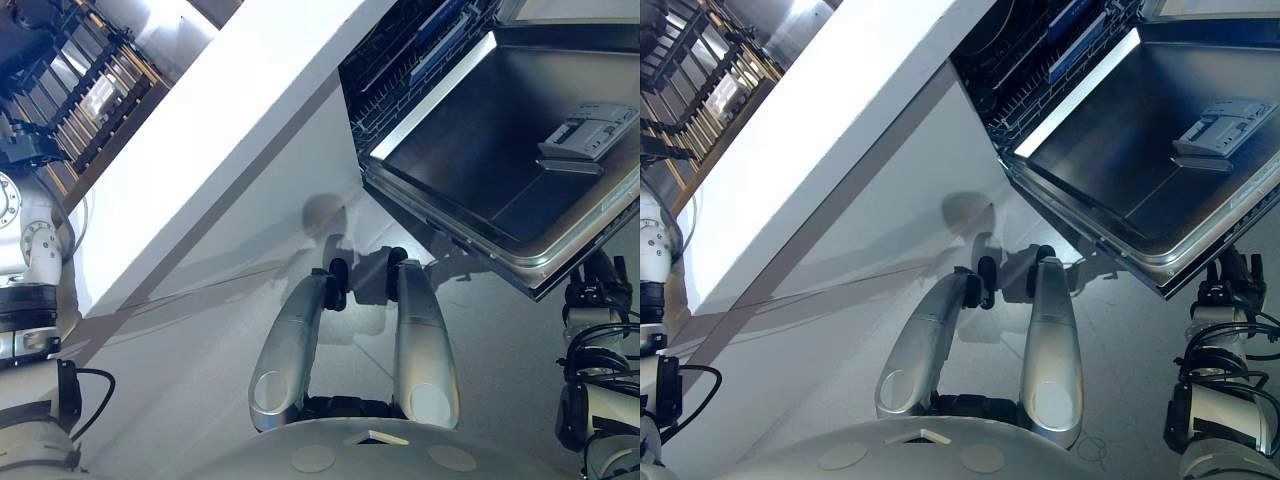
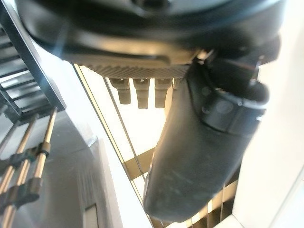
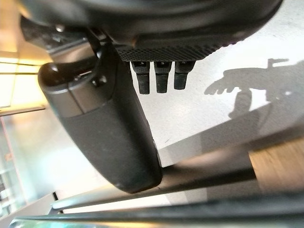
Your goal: Pick up plates and place into dishwasher.
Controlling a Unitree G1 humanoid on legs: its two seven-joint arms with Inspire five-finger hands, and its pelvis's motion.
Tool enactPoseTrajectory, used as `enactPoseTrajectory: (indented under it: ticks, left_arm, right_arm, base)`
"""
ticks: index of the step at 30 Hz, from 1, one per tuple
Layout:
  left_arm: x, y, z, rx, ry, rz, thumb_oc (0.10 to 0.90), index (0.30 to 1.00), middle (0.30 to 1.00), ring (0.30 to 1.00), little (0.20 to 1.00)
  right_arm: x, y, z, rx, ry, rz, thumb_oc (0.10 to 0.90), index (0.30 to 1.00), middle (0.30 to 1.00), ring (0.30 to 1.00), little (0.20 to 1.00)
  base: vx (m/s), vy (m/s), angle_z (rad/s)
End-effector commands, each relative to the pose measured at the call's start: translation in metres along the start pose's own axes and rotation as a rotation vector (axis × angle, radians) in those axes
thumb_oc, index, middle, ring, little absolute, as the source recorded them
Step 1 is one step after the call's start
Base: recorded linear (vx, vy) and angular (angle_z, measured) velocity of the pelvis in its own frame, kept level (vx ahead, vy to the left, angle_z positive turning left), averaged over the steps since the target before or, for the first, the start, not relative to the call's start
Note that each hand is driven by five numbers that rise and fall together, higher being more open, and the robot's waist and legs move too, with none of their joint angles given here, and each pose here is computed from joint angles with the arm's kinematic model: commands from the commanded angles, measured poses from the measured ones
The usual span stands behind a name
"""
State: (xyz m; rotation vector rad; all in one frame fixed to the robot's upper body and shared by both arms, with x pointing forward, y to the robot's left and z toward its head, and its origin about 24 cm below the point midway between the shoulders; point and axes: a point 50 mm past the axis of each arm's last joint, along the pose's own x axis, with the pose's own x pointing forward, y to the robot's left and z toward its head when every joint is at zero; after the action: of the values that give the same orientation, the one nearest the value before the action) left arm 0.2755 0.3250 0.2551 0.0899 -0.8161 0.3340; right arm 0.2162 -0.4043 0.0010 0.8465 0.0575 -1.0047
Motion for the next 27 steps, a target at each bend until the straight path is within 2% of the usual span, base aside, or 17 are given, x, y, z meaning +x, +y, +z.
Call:
enactPoseTrajectory:
  ticks: [1, 3, 5, 7, 8, 10, 11, 13, 17, 18, 20, 23, 25, 27]
  left_arm:
    - [-0.049, -0.012, -0.036, -0.104, 0.1, 0.084, 0.8, 0.9, 0.9, 0.9, 0.9]
    - [-0.055, -0.007, -0.036, -0.093, 0.1, 0.083, 0.8, 0.9, 0.9, 0.9, 0.9]
    - [-0.057, -0.003, -0.036, -0.088, 0.098, 0.084, 0.8, 0.9, 0.9, 0.9, 0.9]
    - [-0.057, -0.002, -0.036, -0.082, 0.097, 0.085, 0.8, 0.9, 0.9, 0.9, 0.9]
    - [-0.057, -0.003, -0.036, -0.081, 0.097, 0.085, 0.8, 0.9, 0.9, 0.9, 0.9]
    - [-0.057, -0.004, -0.037, -0.082, 0.099, 0.084, 0.8, 0.9, 0.9, 0.9, 0.9]
    - [-0.057, -0.005, -0.037, -0.08, 0.1, 0.084, 0.8, 0.9, 0.9, 0.9, 0.9]
    - [-0.058, -0.006, -0.039, -0.085, 0.109, 0.085, 0.8, 0.9, 0.9, 0.9, 0.9]
    - [-0.06, -0.007, -0.042, -0.095, 0.118, 0.095, 0.8, 0.9, 0.9, 0.9, 0.9]
    - [-0.061, -0.007, -0.043, -0.095, 0.119, 0.097, 0.8, 0.9, 0.9, 0.9, 0.9]
    - [-0.062, -0.007, -0.046, -0.1, 0.13, 0.098, 0.8, 0.9, 0.9, 0.9, 0.9]
    - [-0.063, -0.007, -0.049, -0.102, 0.138, 0.1, 0.8, 0.9, 0.9, 0.9, 0.9]
    - [-0.063, -0.005, -0.05, -0.1, 0.145, 0.104, 0.8, 0.9, 0.9, 0.9, 0.9]
    - [-0.065, -0.001, -0.052, -0.094, 0.155, 0.107, 0.8, 0.9, 0.9, 0.9, 0.9]
  right_arm:
    - [-0.005, 0.055, 0.005, 0.164, 0.009, 0.401, 0.8, 0.9, 0.9, 0.9, 0.9]
    - [-0.027, 0.093, -0.02, 0.214, 0.127, 0.732, 0.8, 0.9, 0.9, 0.9, 0.9]
    - [-0.05, 0.112, -0.038, 0.221, 0.233, 1.015, 0.8, 0.9, 0.9, 0.9, 0.9]
    - [-0.087, 0.144, -0.053, 0.257, 0.35, 1.364, 0.8, 0.9, 0.9, 0.9, 0.9]
    - [-0.103, 0.158, -0.055, 0.264, 0.375, 1.482, 0.8, 0.9, 0.9, 0.9, 0.9]
    - [-0.138, 0.188, -0.058, 0.24, 0.402, 1.674, 0.8, 0.9, 0.9, 0.9, 0.9]
    - [-0.144, 0.191, -0.059, 0.231, 0.402, 1.718, 0.8, 0.9, 0.9, 0.9, 0.9]
    - [-0.196, 0.223, -0.057, 0.208, 0.398, 1.947, 0.8, 0.9, 0.9, 0.9, 0.9]
    - [-0.264, 0.245, -0.046, 0.145, 0.331, 2.235, 0.8, 0.9, 0.9, 0.9, 0.9]
    - [-0.268, 0.245, -0.046, 0.148, 0.328, 2.248, 0.8, 0.9, 0.9, 0.9, 0.9]
    - [-0.298, 0.251, -0.039, 0.135, 0.312, 2.364, 0.8, 0.9, 0.9, 0.9, 0.9]
    - [-0.314, 0.253, -0.037, 0.107, 0.287, 2.392, 0.8, 0.9, 0.9, 0.9, 0.9]
    - [-0.312, 0.255, -0.038, 0.094, 0.254, 2.332, 0.8, 0.9, 0.9, 0.9, 0.9]
    - [-0.299, 0.257, -0.039, 0.107, 0.225, 2.2, 0.8, 0.9, 0.9, 0.9, 0.9]
  base:
    - [0.0, 0.034, 0.11]
    - [0.0, 0.031, 0.02]
    - [0.0, 0.013, -0.02]
    - [-0.01, 0.028, -0.03]
    - [0.0, 0.03, 0.0]
    - [0.0, 0.03, -0.07]
    - [0.0, 0.042, -0.17]
    - [0.01, 0.069, -0.31]
    - [0.01, 0.079, -0.24]
    - [0.02, 0.091, 0.14]
    - [0.03, 0.1, 0.23]
    - [0.02, 0.068, 0.27]
    - [0.03, 0.056, 0.15]
    - [0.03, 0.033, -0.04]
